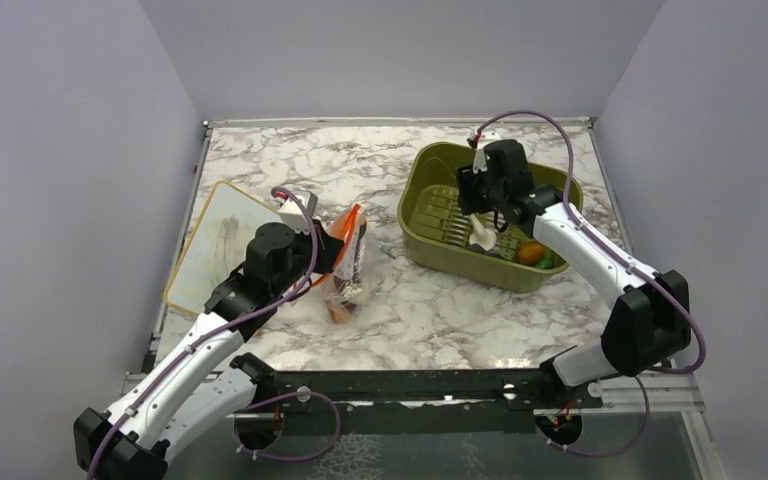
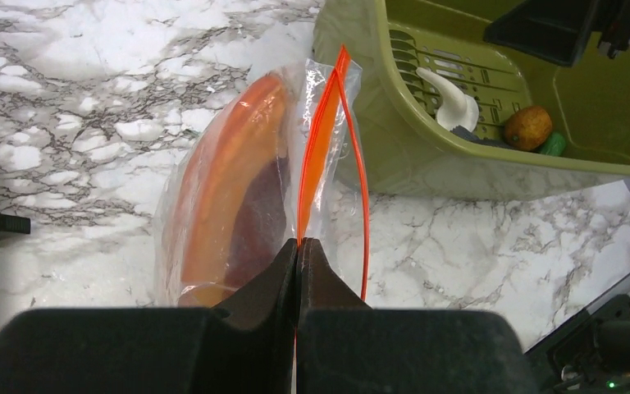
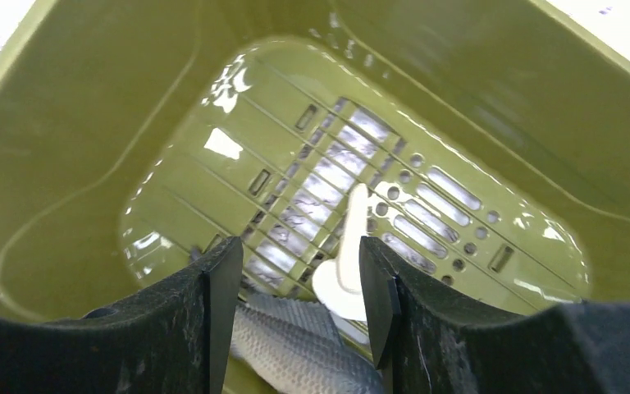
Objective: Place the food in the zip-top bag and seal the zipper
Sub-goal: Pick up the fake vegetable from the bin, then place the fake vegetable in the zipper food storage bag.
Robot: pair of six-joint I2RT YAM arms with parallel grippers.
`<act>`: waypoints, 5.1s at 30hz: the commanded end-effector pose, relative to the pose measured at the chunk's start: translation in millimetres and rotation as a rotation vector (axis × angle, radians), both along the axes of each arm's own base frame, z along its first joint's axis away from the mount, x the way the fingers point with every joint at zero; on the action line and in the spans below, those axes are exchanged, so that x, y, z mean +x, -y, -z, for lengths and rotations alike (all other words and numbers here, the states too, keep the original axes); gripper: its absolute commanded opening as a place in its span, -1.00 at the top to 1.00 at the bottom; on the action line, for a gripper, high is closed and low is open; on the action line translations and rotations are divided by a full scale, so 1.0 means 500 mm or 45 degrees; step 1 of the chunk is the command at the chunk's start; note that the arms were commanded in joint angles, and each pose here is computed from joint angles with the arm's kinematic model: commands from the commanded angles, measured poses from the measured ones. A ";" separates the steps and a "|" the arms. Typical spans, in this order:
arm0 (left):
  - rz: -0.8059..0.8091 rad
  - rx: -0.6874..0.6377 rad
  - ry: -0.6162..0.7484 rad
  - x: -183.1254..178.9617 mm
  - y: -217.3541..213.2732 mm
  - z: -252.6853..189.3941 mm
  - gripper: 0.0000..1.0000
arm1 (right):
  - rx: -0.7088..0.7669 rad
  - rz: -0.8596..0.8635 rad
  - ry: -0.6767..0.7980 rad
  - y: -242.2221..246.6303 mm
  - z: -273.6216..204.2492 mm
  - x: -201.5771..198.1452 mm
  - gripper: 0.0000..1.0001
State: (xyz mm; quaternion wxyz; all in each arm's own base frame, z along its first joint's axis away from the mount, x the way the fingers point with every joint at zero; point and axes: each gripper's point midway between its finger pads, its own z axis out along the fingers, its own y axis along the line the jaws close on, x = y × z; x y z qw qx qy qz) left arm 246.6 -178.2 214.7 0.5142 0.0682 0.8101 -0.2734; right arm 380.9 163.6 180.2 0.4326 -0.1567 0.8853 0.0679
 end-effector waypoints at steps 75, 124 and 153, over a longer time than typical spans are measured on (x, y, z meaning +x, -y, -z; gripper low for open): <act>-0.312 0.176 -0.268 0.031 -0.062 -0.031 1.00 | -0.134 0.301 -0.240 0.088 0.078 0.061 0.81; 0.013 -0.424 -0.382 -0.010 0.094 -0.176 1.00 | 1.237 -0.856 0.266 -0.379 -0.379 -0.315 0.83; 0.017 -0.484 -0.390 -0.028 0.091 -0.181 1.00 | 0.896 -0.887 0.206 -0.408 -0.200 -0.338 0.21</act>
